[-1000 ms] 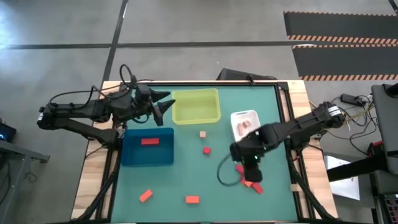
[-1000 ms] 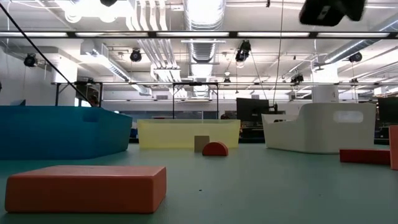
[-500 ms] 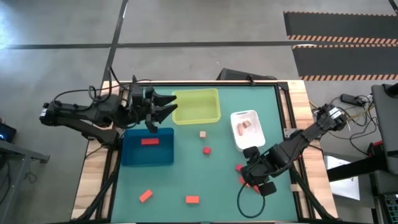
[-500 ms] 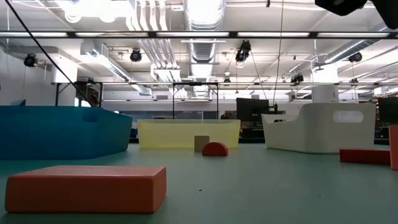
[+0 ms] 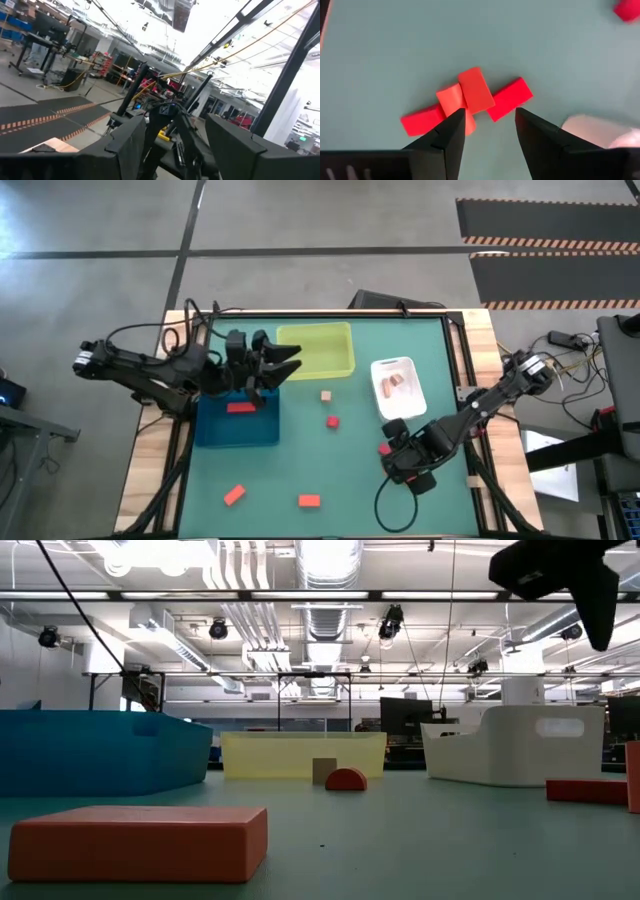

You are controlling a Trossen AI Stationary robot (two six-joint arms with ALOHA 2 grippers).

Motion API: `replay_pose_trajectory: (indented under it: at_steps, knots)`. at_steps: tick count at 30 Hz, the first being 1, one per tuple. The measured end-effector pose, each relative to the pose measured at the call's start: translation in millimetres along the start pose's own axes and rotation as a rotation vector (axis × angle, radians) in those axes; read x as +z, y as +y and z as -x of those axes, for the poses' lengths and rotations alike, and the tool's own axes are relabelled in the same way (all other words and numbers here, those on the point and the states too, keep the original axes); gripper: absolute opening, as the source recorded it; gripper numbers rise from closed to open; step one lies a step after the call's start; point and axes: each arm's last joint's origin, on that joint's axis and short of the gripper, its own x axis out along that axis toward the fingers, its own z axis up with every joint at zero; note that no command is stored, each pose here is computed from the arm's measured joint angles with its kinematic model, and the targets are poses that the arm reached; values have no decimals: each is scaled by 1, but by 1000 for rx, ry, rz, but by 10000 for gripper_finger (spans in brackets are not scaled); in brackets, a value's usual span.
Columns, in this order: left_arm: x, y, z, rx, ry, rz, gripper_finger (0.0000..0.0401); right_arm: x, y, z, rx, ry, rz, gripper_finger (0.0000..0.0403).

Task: Sort & place blocks by color
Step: Put the orange block into the yellow bin

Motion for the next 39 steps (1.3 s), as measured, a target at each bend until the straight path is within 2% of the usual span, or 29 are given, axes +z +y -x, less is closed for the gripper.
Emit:
replay_pose_trajectory:
  at_steps: [2, 7, 13, 16, 21, 30, 39]
  knots:
    - [0, 0, 0, -1, -1, 1, 193, 1, 1, -8, -3, 9, 43, 156]
    - [1, 0, 1, -1, -5, 22, 193, 3, 0, -34, -34, 85, 15, 156]
    - [3, 0, 2, -3, -11, 23, 193, 5, 2, -50, -32, 133, 23, 197]
    - [3, 0, 2, -3, -11, 23, 193, 6, 1, -51, 8, 129, 28, 216]
    - [2, 0, 2, 0, -3, 18, 193, 3, 2, -56, 24, 133, 30, 231]
    - [2, 0, 2, 0, -3, 17, 193, -9, 1, -70, 20, 172, 7, 231]
    - [2, 0, 2, 0, -2, 17, 193, -5, -6, -77, 17, 117, -2, 223]
